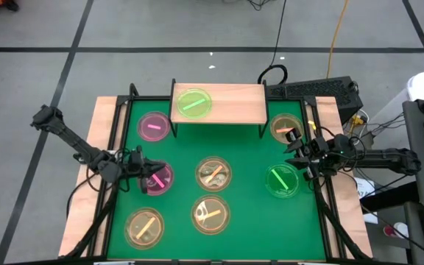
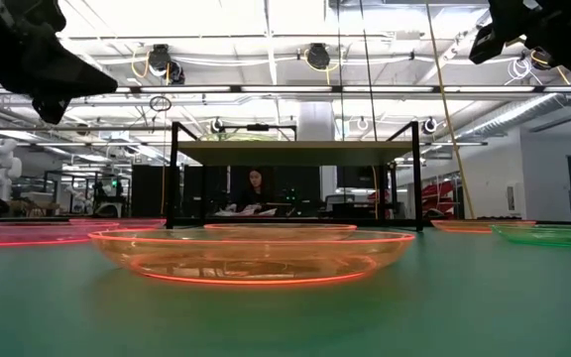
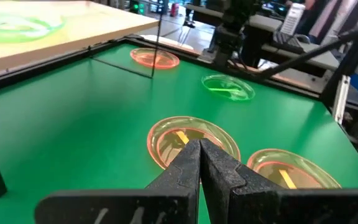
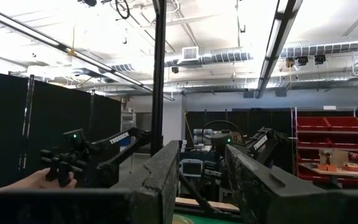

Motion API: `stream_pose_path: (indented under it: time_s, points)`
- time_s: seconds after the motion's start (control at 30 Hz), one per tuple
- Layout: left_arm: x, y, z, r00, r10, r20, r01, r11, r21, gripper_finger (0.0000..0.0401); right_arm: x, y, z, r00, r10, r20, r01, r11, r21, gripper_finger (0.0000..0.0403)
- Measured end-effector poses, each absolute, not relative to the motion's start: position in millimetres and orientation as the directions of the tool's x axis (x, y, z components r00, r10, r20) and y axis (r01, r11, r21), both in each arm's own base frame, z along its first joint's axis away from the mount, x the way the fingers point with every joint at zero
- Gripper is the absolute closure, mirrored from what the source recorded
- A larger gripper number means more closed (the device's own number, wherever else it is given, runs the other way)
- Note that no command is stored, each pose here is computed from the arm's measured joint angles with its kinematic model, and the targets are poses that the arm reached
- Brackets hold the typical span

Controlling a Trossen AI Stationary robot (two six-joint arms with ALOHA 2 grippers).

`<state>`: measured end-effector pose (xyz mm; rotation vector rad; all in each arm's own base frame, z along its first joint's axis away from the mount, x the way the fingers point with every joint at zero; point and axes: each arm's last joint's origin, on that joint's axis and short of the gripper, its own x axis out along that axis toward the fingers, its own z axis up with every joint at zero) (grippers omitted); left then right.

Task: Place and stack plates onto a shelf
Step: Stack the bottom middle orange plate on the green plate on the shelf

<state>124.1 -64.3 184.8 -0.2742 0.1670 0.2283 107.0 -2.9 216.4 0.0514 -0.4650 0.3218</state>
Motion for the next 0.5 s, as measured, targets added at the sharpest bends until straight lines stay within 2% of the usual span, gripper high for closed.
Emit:
stream_pose_path:
  time_s: [0.17,0.5]
  points:
    - [127.1,-61.5,184.8,0.955,0.227,-0.19,-0.274,0.922,-0.274,0.0386,107.0,-2.9,216.3,0.845,0.293,0.448,-0.316,0.948,-0.024,0.0289]
    - [142.4,-71.5,157.1,0.917,0.234,-0.324,-0.331,0.898,-0.29,0.0387,107.0,-2.9,216.3,0.845,0.293,0.448,-0.317,0.948,-0.024,0.0289]
